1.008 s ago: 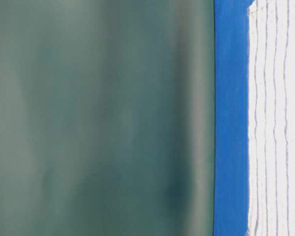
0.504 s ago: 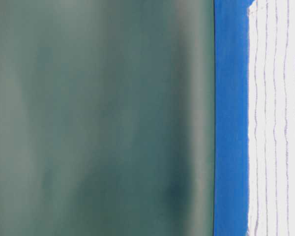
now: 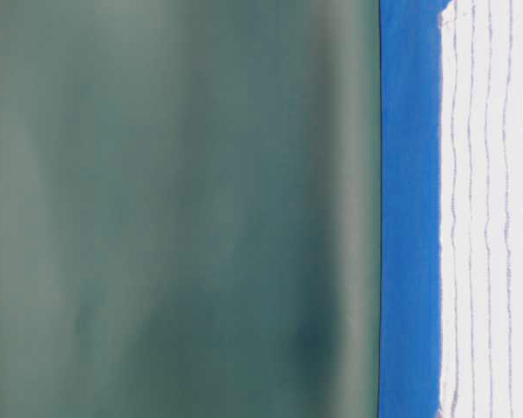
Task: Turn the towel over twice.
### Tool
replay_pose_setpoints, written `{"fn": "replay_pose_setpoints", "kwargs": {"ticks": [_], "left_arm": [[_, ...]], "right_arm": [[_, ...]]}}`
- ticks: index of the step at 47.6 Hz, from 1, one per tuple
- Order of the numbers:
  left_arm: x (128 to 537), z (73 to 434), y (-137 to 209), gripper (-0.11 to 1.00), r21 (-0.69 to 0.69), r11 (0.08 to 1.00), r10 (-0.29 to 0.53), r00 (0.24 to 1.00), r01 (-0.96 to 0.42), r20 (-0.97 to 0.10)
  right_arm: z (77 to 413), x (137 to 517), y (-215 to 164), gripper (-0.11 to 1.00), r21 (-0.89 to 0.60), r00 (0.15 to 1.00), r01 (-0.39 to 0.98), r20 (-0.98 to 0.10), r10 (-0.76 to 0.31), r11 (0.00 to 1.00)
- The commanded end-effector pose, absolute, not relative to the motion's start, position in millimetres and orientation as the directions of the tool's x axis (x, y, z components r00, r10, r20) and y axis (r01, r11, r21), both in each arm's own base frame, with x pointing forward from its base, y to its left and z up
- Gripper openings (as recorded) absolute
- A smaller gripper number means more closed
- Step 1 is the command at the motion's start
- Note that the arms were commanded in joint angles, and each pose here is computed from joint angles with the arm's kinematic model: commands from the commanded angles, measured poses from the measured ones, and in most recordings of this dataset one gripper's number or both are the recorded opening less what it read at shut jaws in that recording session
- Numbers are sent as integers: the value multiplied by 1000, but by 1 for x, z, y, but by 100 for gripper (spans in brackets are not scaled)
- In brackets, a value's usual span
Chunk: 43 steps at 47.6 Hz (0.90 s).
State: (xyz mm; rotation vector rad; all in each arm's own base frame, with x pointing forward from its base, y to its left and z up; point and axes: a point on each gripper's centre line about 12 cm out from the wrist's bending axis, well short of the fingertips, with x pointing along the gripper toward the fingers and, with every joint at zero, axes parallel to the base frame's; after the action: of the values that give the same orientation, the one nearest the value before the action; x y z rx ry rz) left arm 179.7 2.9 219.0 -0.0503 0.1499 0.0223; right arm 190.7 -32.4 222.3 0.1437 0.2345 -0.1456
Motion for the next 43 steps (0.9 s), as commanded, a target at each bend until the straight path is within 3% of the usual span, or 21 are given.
{"fn": "replay_pose_setpoints", "kwargs": {"ticks": [1, 14, 28, 43], "left_arm": [[183, 223, 5, 78, -46, 998, 31, 990, -37, -139], [195, 220, 21, 78, -43, 992, 110, 984, -117, -138], [220, 184, 61, 78, -40, 959, 260, 924, -282, -279], [249, 134, 103, 79, -32, 914, 349, 824, -404, -447]], "right_arm": [[229, 194, -34, 64, 130, 965, 161, -226, -129, 978], [223, 205, -57, 64, 141, 915, 292, -329, -233, 946], [185, 221, -103, 64, 131, 786, 464, -516, -340, 876], [141, 249, -143, 64, 88, 648, 540, -678, -347, 837]]}}
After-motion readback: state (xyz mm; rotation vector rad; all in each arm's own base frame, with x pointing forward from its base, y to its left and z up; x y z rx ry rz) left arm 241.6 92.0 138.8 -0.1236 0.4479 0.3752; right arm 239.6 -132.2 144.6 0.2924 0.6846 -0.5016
